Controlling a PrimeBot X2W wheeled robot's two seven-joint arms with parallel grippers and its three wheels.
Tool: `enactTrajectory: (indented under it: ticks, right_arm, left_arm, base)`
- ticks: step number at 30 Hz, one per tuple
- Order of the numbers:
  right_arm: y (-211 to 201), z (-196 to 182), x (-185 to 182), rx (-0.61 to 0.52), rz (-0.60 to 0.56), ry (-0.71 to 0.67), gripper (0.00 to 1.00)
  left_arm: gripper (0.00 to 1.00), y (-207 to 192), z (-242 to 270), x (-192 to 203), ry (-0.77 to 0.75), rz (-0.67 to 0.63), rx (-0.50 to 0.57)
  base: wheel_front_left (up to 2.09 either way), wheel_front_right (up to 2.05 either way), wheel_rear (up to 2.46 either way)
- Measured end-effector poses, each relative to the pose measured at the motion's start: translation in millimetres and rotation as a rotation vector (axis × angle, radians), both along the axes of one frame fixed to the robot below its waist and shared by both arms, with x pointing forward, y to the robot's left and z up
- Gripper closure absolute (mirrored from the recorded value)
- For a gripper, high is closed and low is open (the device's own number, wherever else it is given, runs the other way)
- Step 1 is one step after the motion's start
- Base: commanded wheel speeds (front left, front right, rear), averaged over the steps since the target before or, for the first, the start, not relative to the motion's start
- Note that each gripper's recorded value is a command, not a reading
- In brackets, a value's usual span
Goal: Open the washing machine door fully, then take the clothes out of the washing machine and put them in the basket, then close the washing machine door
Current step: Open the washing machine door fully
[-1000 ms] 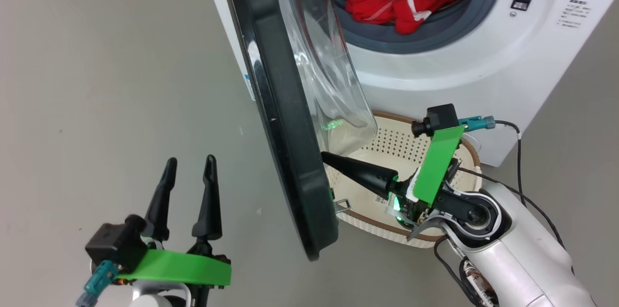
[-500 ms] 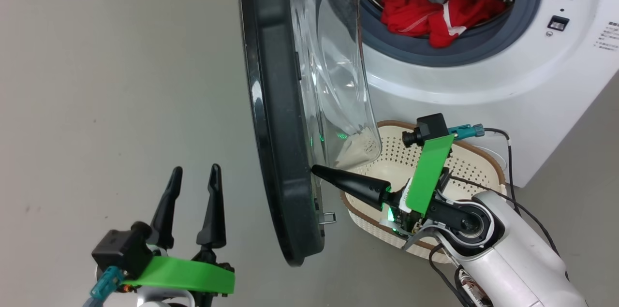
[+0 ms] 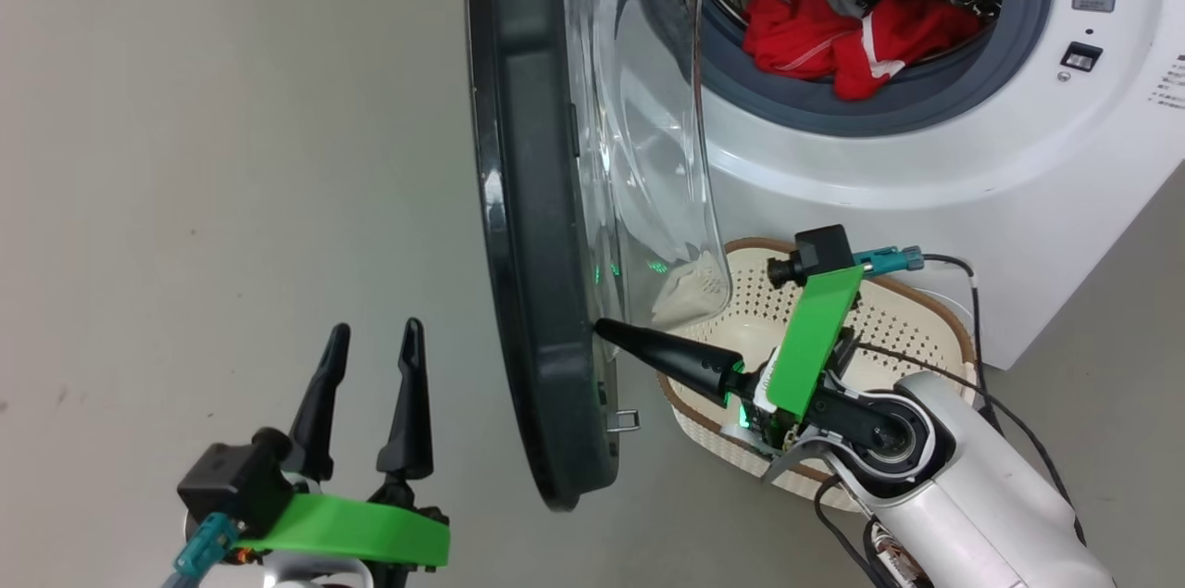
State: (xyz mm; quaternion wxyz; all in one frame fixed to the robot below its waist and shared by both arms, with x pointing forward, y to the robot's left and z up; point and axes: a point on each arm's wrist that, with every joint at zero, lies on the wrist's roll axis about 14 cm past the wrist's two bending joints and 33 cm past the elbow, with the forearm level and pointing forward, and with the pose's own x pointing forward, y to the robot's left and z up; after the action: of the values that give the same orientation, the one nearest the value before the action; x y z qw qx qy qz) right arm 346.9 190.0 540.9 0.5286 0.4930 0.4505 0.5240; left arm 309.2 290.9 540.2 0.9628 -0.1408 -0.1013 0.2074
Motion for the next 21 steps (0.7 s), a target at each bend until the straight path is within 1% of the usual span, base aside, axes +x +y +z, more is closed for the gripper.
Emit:
enactTrajectory:
  ticks: [3,4,5,6,7,8,12,17,21]
  right_arm:
    - [-4.0,-3.5,8.2,-0.03,-0.05,-0.05,1.0]
    - [-6.7,-5.5,13.2,-0.048,-0.079,-0.083,0.95]
    - [-6.7,-5.5,13.2,-0.048,-0.079,-0.083,0.67]
    - [-9.8,-8.4,19.8,-0.073,-0.12,-0.127,0.49]
    - [-13.5,-11.8,25.6,-0.099,-0.155,-0.172,0.09]
    - [-17.5,-15.8,30.5,-0.13,-0.183,-0.224,0.0]
    - [-30.2,-24.1,45.8,-0.21,-0.285,-0.399,0.0]
    - [-39.0,-12.6,53.9,-0.193,-0.404,-0.518,0.0]
    - [-62.0,-21.5,67.3,-0.23,-0.534,-0.594,0.0]
  left_arm:
    - [0.0,-1.2,-2.3,0.2,0.005,-0.003,-0.004]
    - [0.0,-1.5,-3.3,0.2,0.007,-0.003,-0.005]
    - [0.0,-1.5,-3.3,0.2,0.007,-0.003,-0.005]
    - [0.0,-1.7,-3.4,0.5,0.007,-0.004,-0.005]
    - [0.0,-1.4,-2.8,0.8,0.005,-0.003,-0.005]
    - [0.0,-0.8,-1.8,1.0,0.002,-0.001,-0.005]
    - [0.0,3.2,1.1,2.2,-0.01,0.009,-0.006]
    - [0.0,6.7,8.3,1.9,-0.037,0.018,-0.01]
    - [0.0,5.5,11.2,3.0,-0.042,0.016,0.001]
  base:
    - [0.0,0.0,0.0]
    - [0.0,0.0,0.0]
    - [0.0,0.0,0.0]
    - [0.0,0.0,0.0]
    - [0.0,0.0,0.0]
    - [0.0,0.0,0.0]
    - [0.0,0.0,0.0]
    - [0.0,0.0,0.0]
    - [0.0,0.0,0.0]
